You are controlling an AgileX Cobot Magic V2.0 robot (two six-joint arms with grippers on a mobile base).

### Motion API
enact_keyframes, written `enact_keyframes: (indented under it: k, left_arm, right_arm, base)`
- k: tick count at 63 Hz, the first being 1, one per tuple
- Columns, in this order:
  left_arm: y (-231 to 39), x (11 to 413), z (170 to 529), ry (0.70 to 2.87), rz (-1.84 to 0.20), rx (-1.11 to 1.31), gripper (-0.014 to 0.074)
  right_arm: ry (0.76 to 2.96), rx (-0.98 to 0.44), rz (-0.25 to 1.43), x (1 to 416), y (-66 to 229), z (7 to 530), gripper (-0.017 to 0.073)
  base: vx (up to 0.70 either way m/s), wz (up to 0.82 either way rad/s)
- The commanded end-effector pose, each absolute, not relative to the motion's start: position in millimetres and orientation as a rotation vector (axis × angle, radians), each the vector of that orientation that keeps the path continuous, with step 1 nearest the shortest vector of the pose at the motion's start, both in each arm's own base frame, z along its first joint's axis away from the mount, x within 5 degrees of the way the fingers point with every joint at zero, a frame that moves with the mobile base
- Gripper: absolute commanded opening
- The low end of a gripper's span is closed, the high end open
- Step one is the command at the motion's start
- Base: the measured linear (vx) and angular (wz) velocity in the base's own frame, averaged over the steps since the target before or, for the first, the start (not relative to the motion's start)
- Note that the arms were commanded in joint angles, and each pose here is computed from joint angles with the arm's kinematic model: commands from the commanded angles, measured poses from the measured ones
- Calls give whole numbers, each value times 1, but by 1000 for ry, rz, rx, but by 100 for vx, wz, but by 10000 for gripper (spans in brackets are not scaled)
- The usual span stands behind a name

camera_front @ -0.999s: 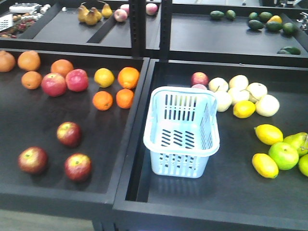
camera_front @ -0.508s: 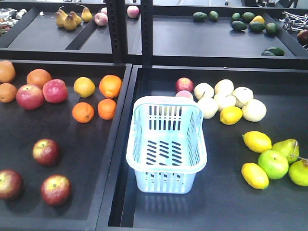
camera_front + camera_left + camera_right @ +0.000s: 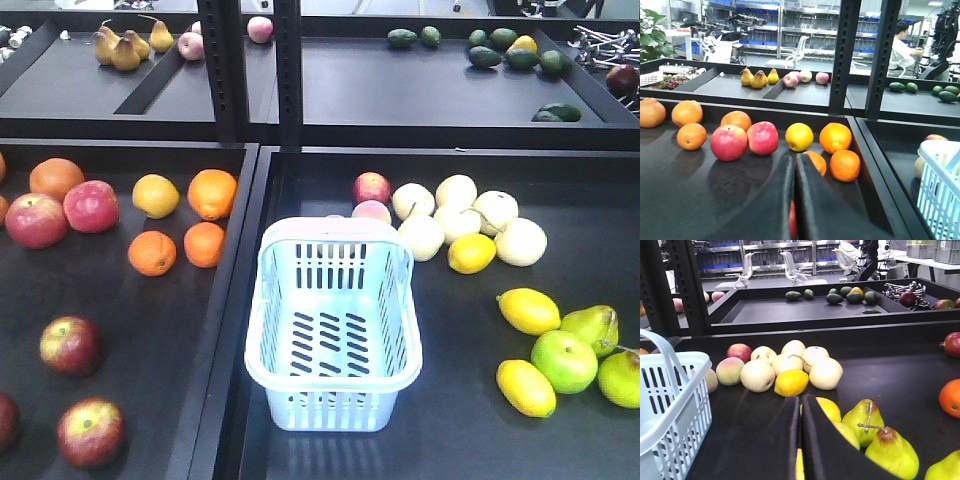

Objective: Pick three apples into basket with both arms

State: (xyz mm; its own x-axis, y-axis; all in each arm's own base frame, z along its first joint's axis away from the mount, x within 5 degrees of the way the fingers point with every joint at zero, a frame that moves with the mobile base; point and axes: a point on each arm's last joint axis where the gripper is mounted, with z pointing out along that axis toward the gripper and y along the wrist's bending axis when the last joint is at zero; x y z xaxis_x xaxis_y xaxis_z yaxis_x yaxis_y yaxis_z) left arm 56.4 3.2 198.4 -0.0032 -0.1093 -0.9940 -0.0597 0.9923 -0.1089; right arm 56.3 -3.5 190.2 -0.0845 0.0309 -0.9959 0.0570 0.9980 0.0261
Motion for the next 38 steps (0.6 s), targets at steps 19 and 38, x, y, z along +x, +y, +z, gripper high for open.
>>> enact_keyframes:
  k: [19, 38]
  left_arm:
    - [3, 55, 202, 1500, -44, -136, -6]
    - [3, 55, 202, 1500, -44, -136, -6]
  right_arm:
    - [1579, 57, -32, 56, -3, 193, -5]
    - [1579, 57, -32, 56, -3, 193, -5]
  base:
    - [5, -5]
    - [2, -3]
